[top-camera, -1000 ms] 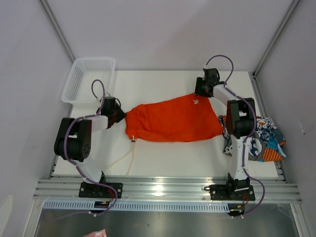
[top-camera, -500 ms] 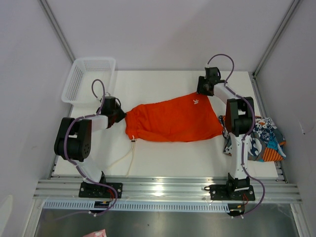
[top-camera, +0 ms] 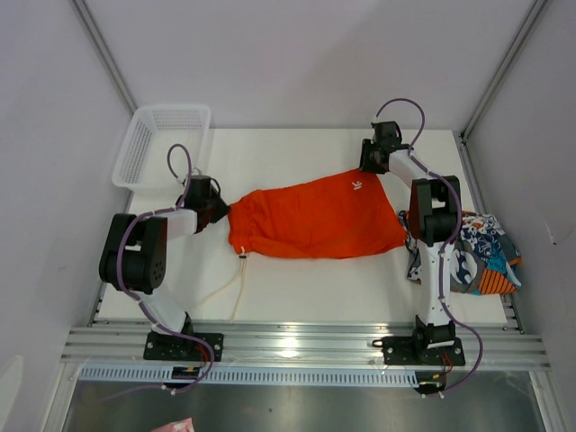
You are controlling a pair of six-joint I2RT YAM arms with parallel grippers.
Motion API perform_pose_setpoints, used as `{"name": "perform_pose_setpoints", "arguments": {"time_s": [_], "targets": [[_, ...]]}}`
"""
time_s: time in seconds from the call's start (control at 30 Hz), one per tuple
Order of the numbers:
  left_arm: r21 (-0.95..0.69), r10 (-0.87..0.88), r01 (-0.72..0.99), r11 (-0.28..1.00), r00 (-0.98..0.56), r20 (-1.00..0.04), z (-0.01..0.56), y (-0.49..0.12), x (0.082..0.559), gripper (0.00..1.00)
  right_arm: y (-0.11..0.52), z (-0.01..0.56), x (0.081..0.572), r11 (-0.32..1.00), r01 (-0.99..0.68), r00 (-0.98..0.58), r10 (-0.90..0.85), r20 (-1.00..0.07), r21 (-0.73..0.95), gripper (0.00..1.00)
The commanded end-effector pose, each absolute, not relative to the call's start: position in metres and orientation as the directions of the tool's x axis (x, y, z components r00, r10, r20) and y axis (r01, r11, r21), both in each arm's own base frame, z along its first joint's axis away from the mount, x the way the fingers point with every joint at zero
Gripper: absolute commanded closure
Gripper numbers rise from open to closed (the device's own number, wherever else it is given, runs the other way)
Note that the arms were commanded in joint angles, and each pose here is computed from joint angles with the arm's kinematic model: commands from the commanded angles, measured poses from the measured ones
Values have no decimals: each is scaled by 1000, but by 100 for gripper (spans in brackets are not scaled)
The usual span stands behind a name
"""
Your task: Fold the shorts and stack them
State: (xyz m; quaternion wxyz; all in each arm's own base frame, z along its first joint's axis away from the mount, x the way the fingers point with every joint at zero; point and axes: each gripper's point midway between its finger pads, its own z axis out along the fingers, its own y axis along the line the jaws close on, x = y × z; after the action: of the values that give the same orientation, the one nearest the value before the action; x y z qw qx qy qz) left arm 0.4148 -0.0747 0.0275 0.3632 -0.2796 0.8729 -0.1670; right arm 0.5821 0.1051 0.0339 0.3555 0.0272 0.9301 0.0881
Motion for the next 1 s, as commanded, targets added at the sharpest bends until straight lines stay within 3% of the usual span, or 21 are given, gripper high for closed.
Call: {"name": "perform_pose_setpoints", "arguments": {"time_s": [0.0,0.13,0.17,0.2,0.5,0.97], "targets": [[-460,-590,-374,805,-590,-552,24,-68,417,100,110,41,587,980,-51,-746,92,-659,195,59],[-459,-589,-375,805,-591,-551,23,-68,417,100,107,44,588,981,-44,-739,96,-667,190,83],[-460,-590,-375,805,-590,-551,24,-68,418,100,104,44,587,983,-29,-737,100,-668,179,97],[-459,-589,-375,805,-591,-551,24,-68,417,100,103,49,589,984,-18,-727,109,-678,177,100],[-455,-597,-390,801,-587,-547,23,-66,415,100,67,92,597,985,101,-629,173,-758,140,100],[-454,-608,-406,793,-579,-544,23,-64,415,100,47,93,612,974,153,-628,228,-744,169,98]]}}
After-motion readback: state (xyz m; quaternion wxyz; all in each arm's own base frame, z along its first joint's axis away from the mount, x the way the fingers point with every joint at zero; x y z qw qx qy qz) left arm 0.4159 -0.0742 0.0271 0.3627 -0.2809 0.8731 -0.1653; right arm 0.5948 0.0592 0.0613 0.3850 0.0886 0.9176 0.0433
